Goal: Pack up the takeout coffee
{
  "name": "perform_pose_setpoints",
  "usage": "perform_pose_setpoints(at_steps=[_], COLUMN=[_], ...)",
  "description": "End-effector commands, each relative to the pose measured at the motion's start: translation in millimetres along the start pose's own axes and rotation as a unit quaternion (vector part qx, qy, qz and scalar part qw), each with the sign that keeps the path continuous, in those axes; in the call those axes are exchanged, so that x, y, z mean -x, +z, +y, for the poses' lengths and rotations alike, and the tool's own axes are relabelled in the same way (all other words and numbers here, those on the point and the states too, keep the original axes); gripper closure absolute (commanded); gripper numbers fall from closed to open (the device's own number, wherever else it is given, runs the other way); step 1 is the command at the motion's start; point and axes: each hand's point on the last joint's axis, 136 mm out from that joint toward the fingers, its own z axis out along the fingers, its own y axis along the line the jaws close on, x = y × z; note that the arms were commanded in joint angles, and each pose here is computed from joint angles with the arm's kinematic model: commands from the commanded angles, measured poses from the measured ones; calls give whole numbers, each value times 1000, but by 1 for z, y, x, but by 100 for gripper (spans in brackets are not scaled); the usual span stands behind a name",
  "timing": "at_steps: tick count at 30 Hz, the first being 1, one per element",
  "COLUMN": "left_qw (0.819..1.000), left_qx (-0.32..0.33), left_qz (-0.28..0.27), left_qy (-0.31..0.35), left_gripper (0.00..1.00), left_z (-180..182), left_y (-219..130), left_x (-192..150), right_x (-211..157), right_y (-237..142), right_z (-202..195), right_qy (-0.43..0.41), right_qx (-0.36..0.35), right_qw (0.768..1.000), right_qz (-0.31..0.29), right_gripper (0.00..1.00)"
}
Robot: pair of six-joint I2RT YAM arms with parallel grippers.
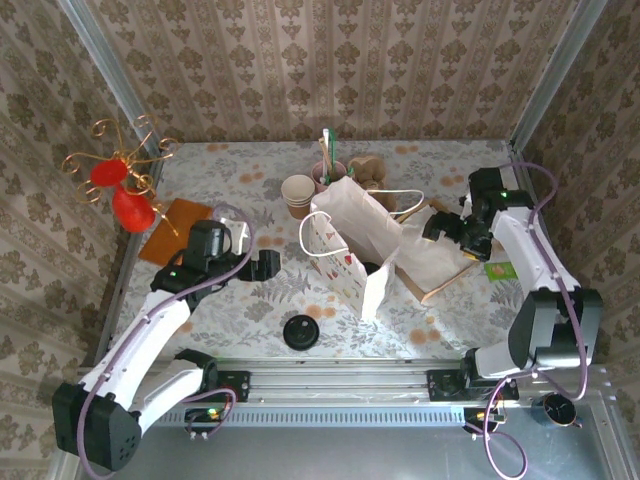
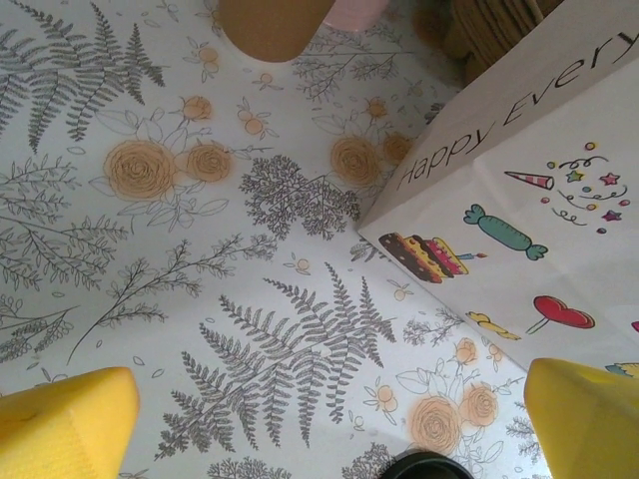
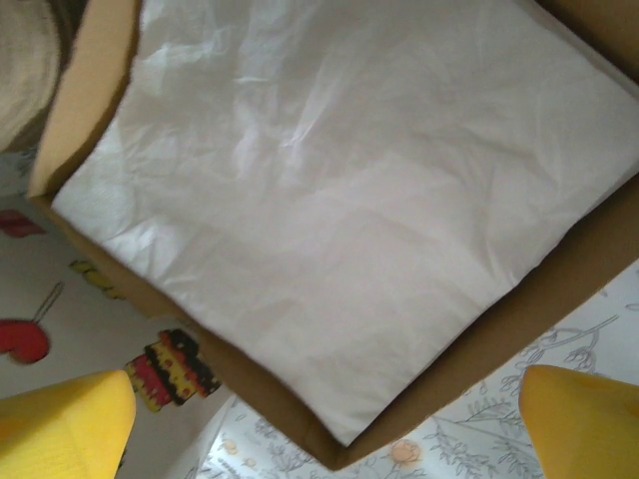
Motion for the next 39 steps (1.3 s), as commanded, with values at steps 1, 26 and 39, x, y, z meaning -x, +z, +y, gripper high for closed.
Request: perform_pose_setpoints(at_steps=[1,26,39], left_qw=[1000,1000,1000], left_qx=[-13,-13,-12], left_qz=[-7,-1,1], left_qy=[13,5,0], left_gripper=[0,0,0], left_z=[-2,-3,-2], left_y=[1,-4,-3], left_x=[4,-1,-4], right_x=[6,61,61], right_y=[11,100,99], right_z=[-10,5,6], right_qy=[-22,-100,-102], right_qx=[-48,-158,-148], right_qw=[999,982,983], right_qz=[14,39,32], right_gripper=[0,7,39])
